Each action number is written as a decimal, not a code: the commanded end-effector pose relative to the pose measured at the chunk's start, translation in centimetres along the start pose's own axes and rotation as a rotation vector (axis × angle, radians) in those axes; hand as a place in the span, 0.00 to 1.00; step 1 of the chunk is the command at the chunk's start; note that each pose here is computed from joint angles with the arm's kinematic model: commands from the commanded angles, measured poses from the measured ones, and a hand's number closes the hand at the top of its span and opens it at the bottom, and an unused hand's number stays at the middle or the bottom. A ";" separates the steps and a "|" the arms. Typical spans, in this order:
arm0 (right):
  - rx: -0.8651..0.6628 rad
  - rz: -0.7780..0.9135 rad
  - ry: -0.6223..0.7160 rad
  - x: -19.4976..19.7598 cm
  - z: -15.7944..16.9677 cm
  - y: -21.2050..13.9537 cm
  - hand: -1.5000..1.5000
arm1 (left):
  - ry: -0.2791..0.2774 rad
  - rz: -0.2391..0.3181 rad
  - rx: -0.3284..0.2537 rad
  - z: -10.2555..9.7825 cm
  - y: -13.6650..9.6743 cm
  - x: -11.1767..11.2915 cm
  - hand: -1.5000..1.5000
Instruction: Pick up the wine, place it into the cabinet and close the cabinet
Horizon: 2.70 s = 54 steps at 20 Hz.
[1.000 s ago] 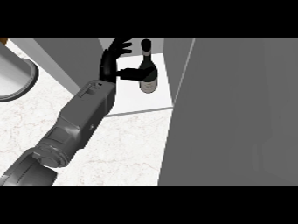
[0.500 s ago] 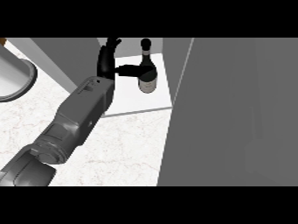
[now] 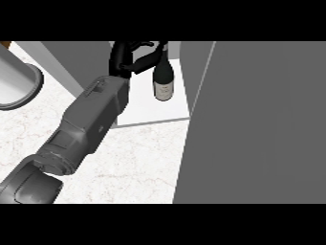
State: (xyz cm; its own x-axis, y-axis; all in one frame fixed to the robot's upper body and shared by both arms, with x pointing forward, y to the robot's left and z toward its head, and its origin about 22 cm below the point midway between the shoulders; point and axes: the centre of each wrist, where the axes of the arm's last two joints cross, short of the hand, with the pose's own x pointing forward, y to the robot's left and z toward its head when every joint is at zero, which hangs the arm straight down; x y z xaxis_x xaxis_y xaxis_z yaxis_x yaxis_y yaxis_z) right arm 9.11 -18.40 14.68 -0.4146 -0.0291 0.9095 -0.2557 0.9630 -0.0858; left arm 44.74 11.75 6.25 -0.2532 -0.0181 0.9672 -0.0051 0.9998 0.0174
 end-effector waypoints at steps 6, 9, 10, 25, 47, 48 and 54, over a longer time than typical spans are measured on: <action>-0.018 -0.089 0.032 3.8 0.8 -0.6 0.00 | -0.030 0.159 -0.131 -0.4 -1.6 1.1 0.00; -0.036 -0.091 0.016 4.6 1.1 -0.5 0.00 | -0.020 0.178 -0.168 0.3 -3.6 0.9 0.00; -0.040 -0.099 0.017 4.2 0.8 -0.5 0.00 | -0.026 0.185 -0.154 0.6 -3.3 0.4 0.00; -0.106 -0.046 0.066 4.4 2.1 -0.7 0.00 | 0.015 0.322 -0.242 3.0 -2.5 -1.8 0.00; -0.112 -0.012 0.061 5.1 1.6 -1.3 0.00 | 0.082 0.463 -0.290 15.4 -0.7 -3.0 0.00; -0.120 -0.014 0.065 4.5 2.3 -0.6 0.00 | 0.060 0.472 -0.259 16.7 -0.5 -3.4 0.00; -0.028 0.019 0.077 5.1 1.6 -1.4 0.00 | 0.090 0.519 -0.245 19.3 3.2 -3.1 0.00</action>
State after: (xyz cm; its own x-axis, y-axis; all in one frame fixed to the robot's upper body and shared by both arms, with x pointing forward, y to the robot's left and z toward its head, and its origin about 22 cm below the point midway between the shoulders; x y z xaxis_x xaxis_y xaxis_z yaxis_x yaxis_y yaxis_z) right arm 8.28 -20.41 14.46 -0.3556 0.1157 0.9274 -0.1410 0.9743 -0.1756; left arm 28.63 13.29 -1.48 -0.0936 0.4350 0.8956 0.3357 0.8606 -0.3829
